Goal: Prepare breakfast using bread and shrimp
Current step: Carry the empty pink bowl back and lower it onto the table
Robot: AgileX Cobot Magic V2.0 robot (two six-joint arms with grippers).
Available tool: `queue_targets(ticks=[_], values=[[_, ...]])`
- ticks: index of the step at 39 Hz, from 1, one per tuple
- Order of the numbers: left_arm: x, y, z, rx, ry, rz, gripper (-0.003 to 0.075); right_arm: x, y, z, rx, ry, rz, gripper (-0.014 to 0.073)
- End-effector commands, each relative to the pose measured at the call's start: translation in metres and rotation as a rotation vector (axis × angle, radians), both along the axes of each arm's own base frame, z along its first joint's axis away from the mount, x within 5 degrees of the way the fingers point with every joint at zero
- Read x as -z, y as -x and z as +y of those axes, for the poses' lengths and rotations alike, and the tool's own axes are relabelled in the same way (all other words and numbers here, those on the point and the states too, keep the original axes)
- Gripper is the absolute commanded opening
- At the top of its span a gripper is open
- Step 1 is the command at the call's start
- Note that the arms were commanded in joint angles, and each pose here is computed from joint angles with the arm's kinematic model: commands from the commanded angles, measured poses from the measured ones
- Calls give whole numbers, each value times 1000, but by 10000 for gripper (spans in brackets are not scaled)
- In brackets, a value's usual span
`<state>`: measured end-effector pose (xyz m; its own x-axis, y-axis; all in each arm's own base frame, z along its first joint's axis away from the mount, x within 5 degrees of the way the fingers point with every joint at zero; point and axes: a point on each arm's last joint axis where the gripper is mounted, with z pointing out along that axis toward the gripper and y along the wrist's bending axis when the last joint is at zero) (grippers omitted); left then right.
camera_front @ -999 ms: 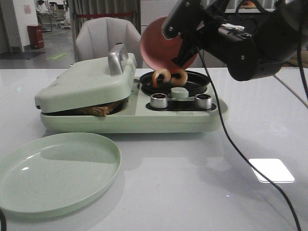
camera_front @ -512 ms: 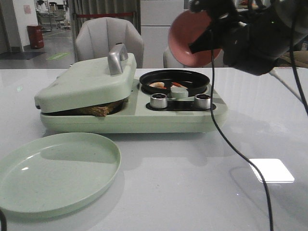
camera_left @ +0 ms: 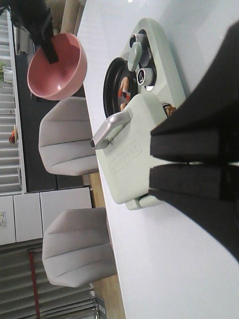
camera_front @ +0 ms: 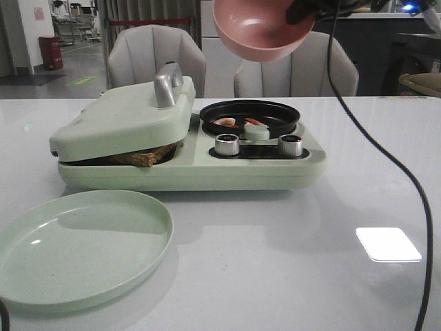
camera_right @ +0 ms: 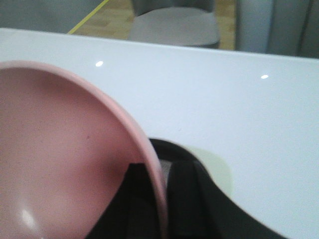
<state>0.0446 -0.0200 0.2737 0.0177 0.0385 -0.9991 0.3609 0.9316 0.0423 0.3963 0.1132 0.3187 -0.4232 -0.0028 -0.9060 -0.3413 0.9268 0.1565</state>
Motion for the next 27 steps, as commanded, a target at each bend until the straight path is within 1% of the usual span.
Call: queue_targets(ticks=[1,4,7,12,15,18,23,27], values=[[-15,0,1,-5,53,-75,113,-45,23,-12,-58,-26,-36,141],[-15,0,1,-5,53,-75,113,-47,31,-18,-70,-55,24,141],[-15,0,1,-5,53,-75,113,-43,35,-27,-41,-61,80,141],[-14,0,1,-5,52,-74,113,-33,38,-42,14,13,193,141],[-14,0,1,-5,52,-74,113,-26,39,-53,79,58,266,141],[-14,0,1,-5,52,-74,113,-21,41,-62,147,69,328,141],[-14,0,1,-5,52,-74,113,-18,42,-74,210,114,366,141],[-14,0,1,-5,52,-74,113,-14,42,-85,257,101,410,141]])
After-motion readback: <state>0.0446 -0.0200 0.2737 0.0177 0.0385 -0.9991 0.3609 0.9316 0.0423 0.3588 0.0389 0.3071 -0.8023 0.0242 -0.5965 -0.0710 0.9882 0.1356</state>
